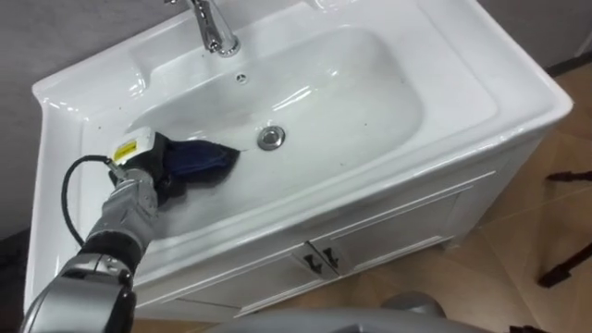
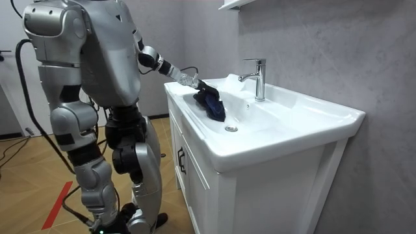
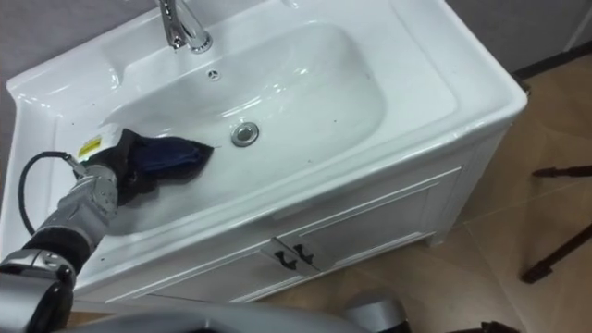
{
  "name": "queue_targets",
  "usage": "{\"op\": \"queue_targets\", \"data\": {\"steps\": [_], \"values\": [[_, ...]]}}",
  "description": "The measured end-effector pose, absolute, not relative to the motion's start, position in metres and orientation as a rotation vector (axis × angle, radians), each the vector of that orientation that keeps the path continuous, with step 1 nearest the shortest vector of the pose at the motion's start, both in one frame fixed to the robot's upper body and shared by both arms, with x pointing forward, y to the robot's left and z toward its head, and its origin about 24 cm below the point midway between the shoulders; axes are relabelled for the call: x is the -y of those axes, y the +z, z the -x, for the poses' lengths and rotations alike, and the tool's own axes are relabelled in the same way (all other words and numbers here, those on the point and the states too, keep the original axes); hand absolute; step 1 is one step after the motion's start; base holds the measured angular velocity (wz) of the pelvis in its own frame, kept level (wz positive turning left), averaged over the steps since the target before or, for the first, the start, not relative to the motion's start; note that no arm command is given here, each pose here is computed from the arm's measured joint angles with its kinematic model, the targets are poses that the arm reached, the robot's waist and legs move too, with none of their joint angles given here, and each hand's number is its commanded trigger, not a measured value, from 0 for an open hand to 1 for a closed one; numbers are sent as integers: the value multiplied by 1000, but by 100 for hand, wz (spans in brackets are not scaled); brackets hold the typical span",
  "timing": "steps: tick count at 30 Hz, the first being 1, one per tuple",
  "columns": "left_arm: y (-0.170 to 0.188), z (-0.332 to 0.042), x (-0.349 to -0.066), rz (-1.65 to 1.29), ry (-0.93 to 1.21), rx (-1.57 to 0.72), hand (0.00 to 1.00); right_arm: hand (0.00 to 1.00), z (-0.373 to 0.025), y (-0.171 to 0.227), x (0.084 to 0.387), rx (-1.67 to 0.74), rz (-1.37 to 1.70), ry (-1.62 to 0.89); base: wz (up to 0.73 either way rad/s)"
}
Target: Wipe basin
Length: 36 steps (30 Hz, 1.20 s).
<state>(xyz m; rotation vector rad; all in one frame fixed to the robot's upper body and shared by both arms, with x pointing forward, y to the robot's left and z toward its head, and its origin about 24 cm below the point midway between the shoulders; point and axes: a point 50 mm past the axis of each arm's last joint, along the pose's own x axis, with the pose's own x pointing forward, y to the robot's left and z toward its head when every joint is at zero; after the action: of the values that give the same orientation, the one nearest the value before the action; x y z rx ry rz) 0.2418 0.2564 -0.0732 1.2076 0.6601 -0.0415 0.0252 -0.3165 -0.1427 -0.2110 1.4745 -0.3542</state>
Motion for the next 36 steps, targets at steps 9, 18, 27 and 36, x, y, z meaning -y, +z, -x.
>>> {"op": "queue_targets", "data": {"steps": [9, 18, 27, 36], "values": [[-72, -236, -255, -1189, -59, -648, 100, 0, -26, -142, 318, -1484, 311, -304, -2], [-54, -249, -248, -1172, -18, -514, 100, 0, -42, -144, 311, -1417, 333, -307, 17], [-24, -265, -240, -1090, 75, -357, 100, 0, -38, -151, 295, -1419, 261, -296, 17], [25, -275, -239, -1031, 285, -103, 100, 0, -27, -157, 285, -1468, 265, -260, 7]]}}
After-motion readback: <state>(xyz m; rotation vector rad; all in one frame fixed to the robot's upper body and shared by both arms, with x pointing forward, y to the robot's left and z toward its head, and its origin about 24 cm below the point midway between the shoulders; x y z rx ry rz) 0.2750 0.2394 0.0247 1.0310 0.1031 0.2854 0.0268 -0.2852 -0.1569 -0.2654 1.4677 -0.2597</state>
